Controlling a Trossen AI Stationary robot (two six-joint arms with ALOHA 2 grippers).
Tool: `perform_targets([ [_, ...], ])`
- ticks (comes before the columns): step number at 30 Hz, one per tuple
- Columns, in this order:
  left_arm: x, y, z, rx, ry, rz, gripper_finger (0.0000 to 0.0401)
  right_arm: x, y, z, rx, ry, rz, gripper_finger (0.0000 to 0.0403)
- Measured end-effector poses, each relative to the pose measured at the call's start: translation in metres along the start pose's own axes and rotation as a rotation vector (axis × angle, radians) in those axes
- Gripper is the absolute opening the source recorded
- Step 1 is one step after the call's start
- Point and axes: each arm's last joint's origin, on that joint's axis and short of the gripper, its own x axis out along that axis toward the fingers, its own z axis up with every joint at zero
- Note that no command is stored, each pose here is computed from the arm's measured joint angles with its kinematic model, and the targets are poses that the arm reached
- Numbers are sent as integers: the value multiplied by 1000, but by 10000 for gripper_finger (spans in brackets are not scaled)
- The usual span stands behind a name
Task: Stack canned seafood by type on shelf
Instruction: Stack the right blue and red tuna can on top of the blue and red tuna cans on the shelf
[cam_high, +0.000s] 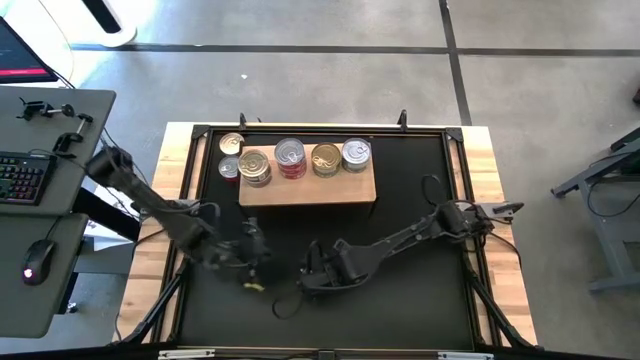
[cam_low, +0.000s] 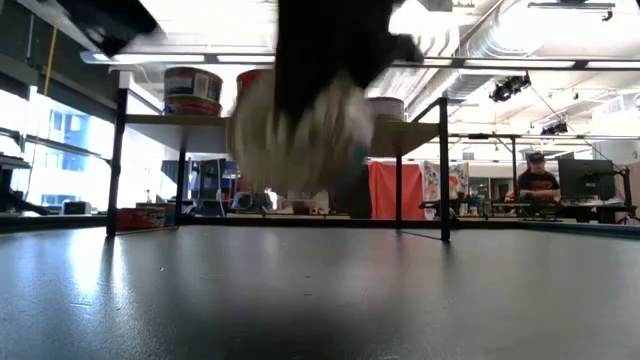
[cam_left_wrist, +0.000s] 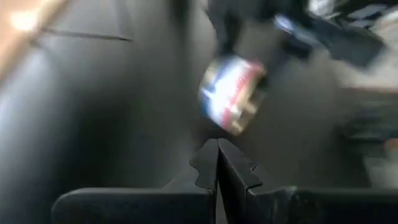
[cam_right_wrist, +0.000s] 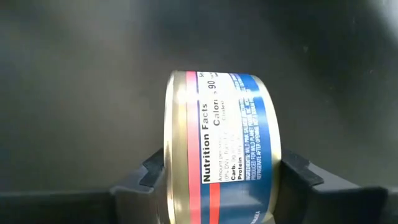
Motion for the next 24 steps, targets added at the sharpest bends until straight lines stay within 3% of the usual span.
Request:
perform_targets([
  [5,-45,-15,2,-90,-60,-221,0,-78,0,-4,-89,5,6,169],
  [10,-71,-20,0,-97,-176,-205,0,-123,-33,11,-33,-80,-153,169],
  [18,-96,-25,2,-96,-246,-319,0,-130,-80,50,97,-193,-168,169],
  [24,-109,-17,12,-109,-317,-346,0,-126,-95,104,100,-343,64,169],
])
